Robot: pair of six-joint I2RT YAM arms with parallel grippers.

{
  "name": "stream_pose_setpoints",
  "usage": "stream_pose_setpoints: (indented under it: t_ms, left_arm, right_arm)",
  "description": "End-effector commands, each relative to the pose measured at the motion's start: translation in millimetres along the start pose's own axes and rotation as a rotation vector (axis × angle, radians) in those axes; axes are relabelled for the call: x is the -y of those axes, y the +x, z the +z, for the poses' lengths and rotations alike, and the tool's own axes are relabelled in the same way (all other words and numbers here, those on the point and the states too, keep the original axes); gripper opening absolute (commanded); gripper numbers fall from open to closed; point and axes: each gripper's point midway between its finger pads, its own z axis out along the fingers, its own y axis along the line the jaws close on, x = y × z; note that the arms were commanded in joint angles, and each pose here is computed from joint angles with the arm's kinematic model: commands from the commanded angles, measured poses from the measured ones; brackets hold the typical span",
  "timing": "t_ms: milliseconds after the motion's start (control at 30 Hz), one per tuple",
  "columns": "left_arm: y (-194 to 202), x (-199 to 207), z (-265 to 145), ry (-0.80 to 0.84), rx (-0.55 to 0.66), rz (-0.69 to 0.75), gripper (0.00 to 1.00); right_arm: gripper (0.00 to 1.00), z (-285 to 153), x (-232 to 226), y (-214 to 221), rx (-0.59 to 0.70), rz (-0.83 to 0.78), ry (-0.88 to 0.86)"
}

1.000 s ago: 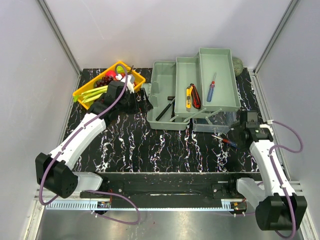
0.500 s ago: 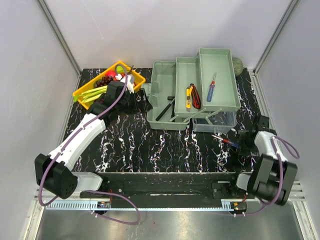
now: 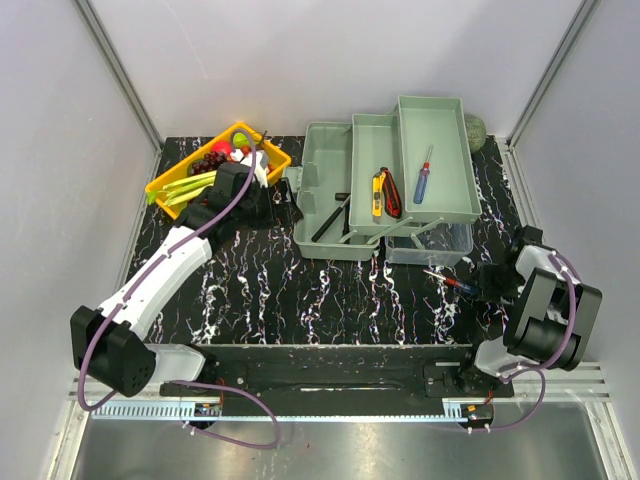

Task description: Pack the tool kit

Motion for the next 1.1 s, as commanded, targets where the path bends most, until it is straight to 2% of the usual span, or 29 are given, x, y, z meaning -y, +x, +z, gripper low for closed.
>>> stream_pose_setpoints:
  t_ms: [0,33,100,300,700,833,1067]
  left_arm:
    - [-29.2,-3.2,-7.3,-0.051,0.097,0.009,0.99]
    - [-31.9,-6.5,-9.3,-0.07,0.112,0.01,0.99]
    - [-37.8,-12.9,-13.0,-0.114,0.137,0.008,0.99]
    - [-39.8,-19.1,-13.2,-0.152,0.142,0.011,0.98]
    - [-39.9,-25.6,-15.1,-0.191,0.146,-0.004,0.98]
    - [-37.5,-25.3,-14.7,-0.186,0.138,-0.003,0.98]
    - [-31.3,-22.4,-6.2,-0.157,0.114,-0.005,0.98]
  right_arm:
    - [0.58,-3.9,-11.1,-14.5,0.062,0.033,0.018]
    - [0.57,-5.2,-10.5,-14.2,0.059,0.03,0.029]
    - [0.49,-7.3,-8.3,-19.7,0.09,0.027,0.046]
    - [0.0,-14.8,-10.3,-22.2,0.113,-0.014,0.005]
    - [0.0,-107.4,-43.6,-43.1,0.312,-0.195,-0.268]
    - [0.0,-134.9,-48.9,-33.8,0.308,-0.336,-0.349]
    - [0.0,-176.1,-26.7,-17.4,0.288,-0.483,-0.358]
